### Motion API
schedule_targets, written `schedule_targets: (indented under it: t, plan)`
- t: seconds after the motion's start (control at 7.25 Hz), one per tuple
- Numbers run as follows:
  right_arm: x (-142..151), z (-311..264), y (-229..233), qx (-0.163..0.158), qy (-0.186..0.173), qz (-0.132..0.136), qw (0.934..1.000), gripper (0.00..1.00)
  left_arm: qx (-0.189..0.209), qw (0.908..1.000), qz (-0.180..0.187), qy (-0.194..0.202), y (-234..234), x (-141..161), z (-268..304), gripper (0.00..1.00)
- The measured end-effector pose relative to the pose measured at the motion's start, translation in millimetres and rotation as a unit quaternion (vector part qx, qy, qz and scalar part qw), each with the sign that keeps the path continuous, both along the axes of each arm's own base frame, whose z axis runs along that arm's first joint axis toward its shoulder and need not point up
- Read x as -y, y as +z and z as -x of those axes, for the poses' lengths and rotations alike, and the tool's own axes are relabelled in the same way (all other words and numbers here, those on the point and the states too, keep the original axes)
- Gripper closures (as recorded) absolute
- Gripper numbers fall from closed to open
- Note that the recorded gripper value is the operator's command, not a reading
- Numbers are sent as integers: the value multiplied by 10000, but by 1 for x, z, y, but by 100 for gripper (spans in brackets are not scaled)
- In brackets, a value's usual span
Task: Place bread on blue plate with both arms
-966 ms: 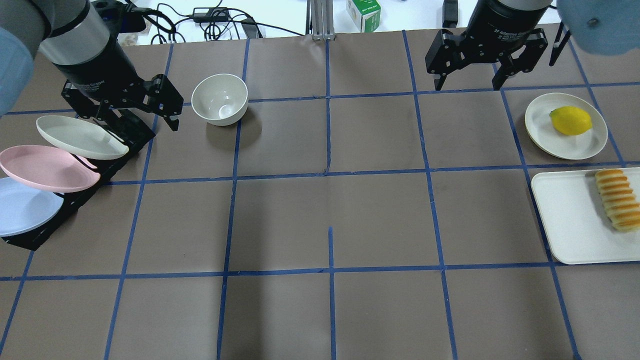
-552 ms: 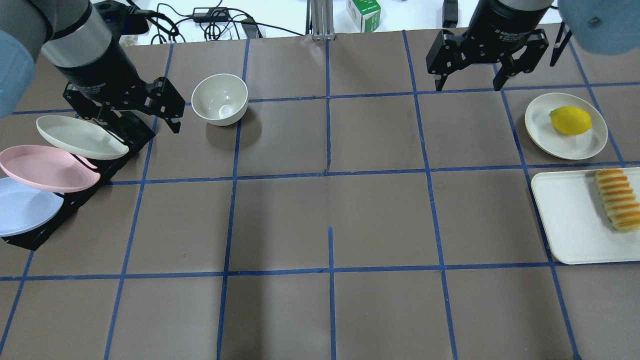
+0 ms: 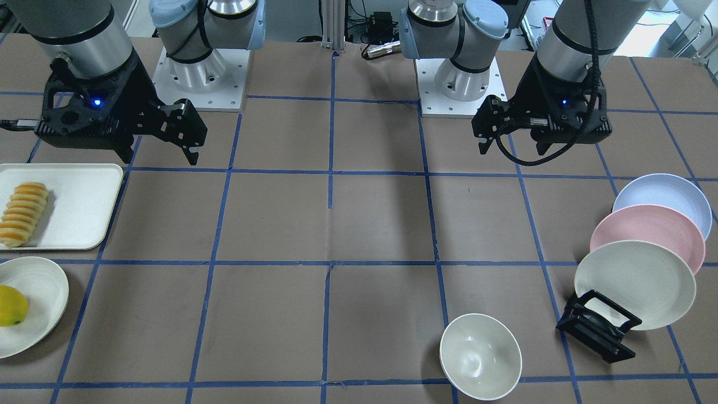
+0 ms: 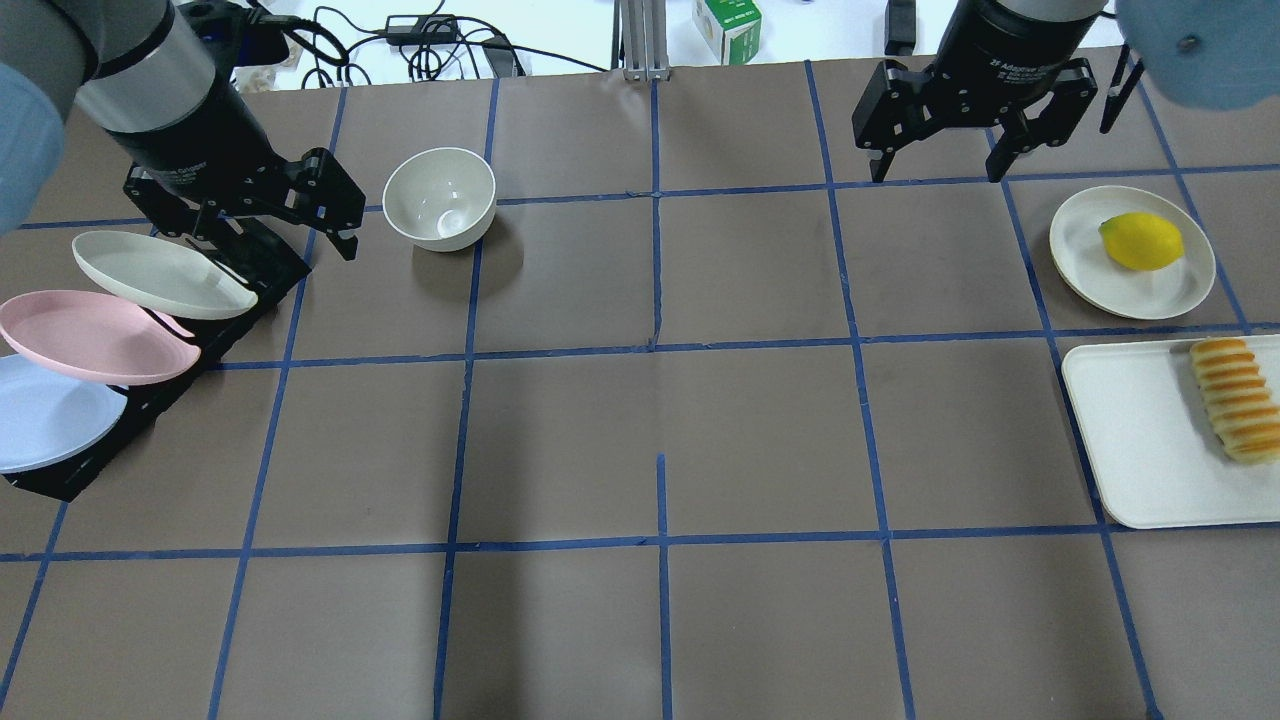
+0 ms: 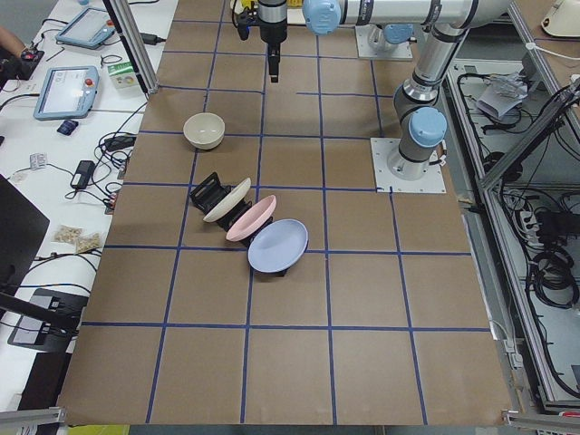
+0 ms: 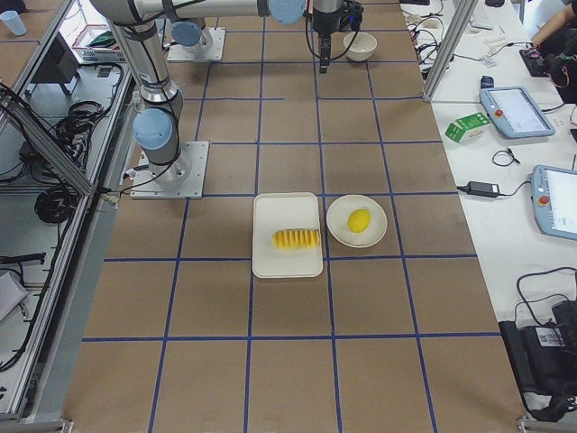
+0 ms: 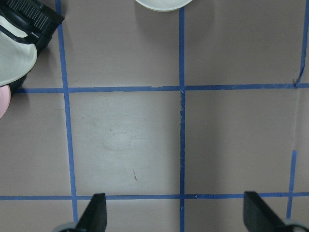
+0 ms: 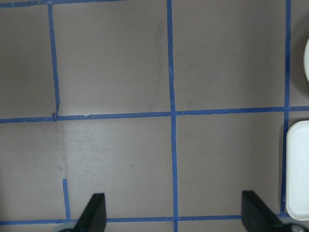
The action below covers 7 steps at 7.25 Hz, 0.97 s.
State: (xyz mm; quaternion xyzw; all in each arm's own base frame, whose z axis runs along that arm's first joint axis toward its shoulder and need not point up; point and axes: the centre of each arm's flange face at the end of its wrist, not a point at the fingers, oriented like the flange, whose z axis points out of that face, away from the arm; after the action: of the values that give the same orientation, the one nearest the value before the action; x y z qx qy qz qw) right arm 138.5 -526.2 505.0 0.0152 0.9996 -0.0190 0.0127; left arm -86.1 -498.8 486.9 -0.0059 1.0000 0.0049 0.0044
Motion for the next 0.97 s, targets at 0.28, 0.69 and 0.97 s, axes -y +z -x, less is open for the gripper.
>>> schedule_targets:
  t: [0.28, 0.69, 0.97]
  plan:
    - [0, 0, 0, 0, 2, 2, 10000, 0, 26, 9988, 29, 494, 2, 7, -52, 0]
    - [-2, 1, 3, -36, 63, 22, 10000, 0, 24, 9909, 129, 1339, 12, 1, -170, 0]
    - [-2, 0, 3, -28, 68, 21, 10000, 0, 65, 9903, 186, 1374, 9, -15, -256, 0]
